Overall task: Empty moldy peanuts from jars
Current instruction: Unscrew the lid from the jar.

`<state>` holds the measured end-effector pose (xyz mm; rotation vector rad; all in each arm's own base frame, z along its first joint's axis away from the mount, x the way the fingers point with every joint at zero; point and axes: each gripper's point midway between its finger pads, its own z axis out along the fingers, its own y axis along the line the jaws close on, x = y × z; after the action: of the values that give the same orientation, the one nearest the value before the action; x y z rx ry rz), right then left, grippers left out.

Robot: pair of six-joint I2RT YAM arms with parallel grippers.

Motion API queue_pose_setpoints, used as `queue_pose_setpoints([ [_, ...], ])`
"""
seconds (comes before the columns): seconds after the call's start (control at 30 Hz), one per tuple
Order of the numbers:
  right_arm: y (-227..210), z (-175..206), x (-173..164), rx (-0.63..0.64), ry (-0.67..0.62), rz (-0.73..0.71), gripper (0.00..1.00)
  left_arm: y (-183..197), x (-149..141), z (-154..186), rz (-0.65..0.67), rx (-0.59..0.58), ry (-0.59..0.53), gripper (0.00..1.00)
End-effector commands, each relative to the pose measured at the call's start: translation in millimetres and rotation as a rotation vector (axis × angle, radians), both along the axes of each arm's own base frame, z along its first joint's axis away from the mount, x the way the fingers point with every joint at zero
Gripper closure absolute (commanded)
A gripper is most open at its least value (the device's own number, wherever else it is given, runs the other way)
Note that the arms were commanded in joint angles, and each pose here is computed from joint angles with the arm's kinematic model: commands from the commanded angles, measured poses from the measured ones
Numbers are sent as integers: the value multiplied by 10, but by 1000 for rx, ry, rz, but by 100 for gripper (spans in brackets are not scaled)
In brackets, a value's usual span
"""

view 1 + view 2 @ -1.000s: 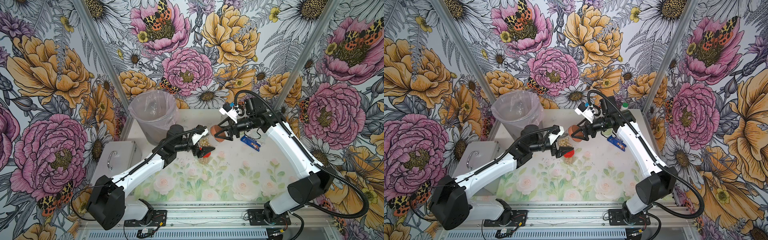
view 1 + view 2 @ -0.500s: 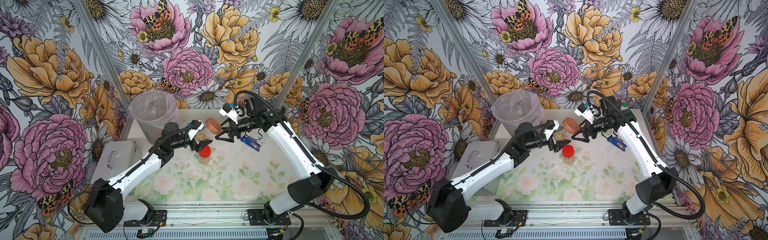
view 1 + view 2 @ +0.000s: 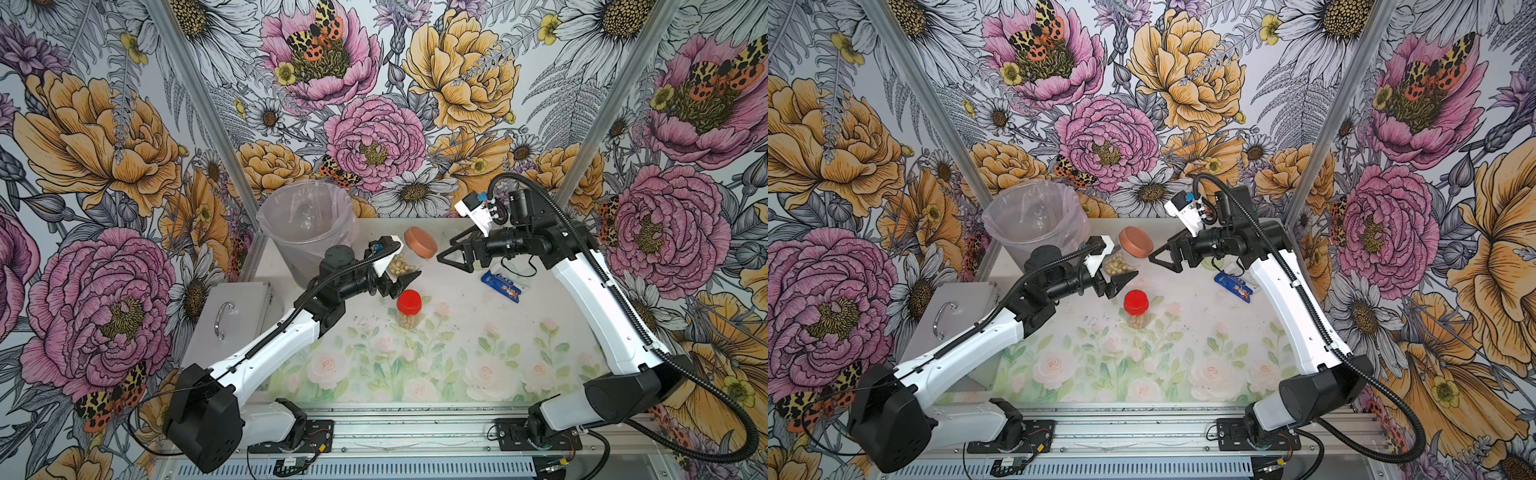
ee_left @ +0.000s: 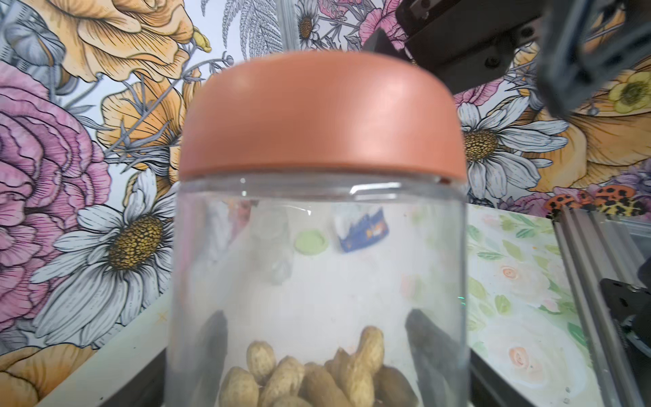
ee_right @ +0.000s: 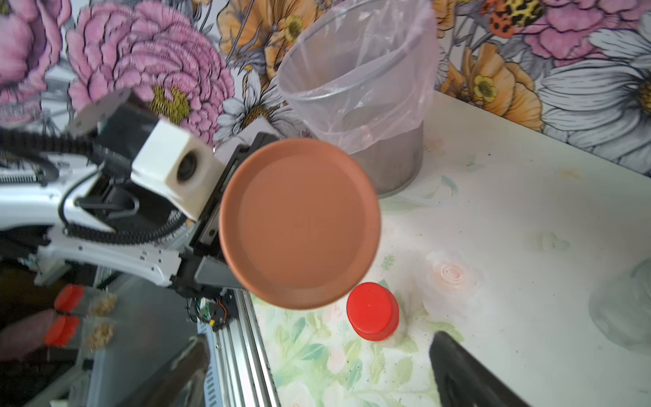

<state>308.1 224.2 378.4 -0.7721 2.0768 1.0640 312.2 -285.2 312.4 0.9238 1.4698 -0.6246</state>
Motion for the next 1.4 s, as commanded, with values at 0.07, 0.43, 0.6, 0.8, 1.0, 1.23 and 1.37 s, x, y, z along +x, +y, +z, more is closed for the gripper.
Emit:
queue_pose_setpoints([
  [0.07,4,240,263,153,231,-293,6,70,20,343,153,9,-211,81],
  [0.43,198,290,369,174,304,-361,4,12,118,239,225,80,-249,80],
  [0.6,234,123,427,132,309,-376,3,18,116,269,228,80,-257,80],
  [0.8,387,109,388,119,304,-344,1,-11,125,256,220,89,-255,80],
  [1.0,484,22,364,98,315,-326,0,-19,121,280,217,85,-257,81],
  [1.23,501,-50,350,72,302,-327,0,-17,114,307,216,84,-262,80],
  [1.37,528,-119,340,57,309,-323,1,-20,122,319,217,85,-263,81],
])
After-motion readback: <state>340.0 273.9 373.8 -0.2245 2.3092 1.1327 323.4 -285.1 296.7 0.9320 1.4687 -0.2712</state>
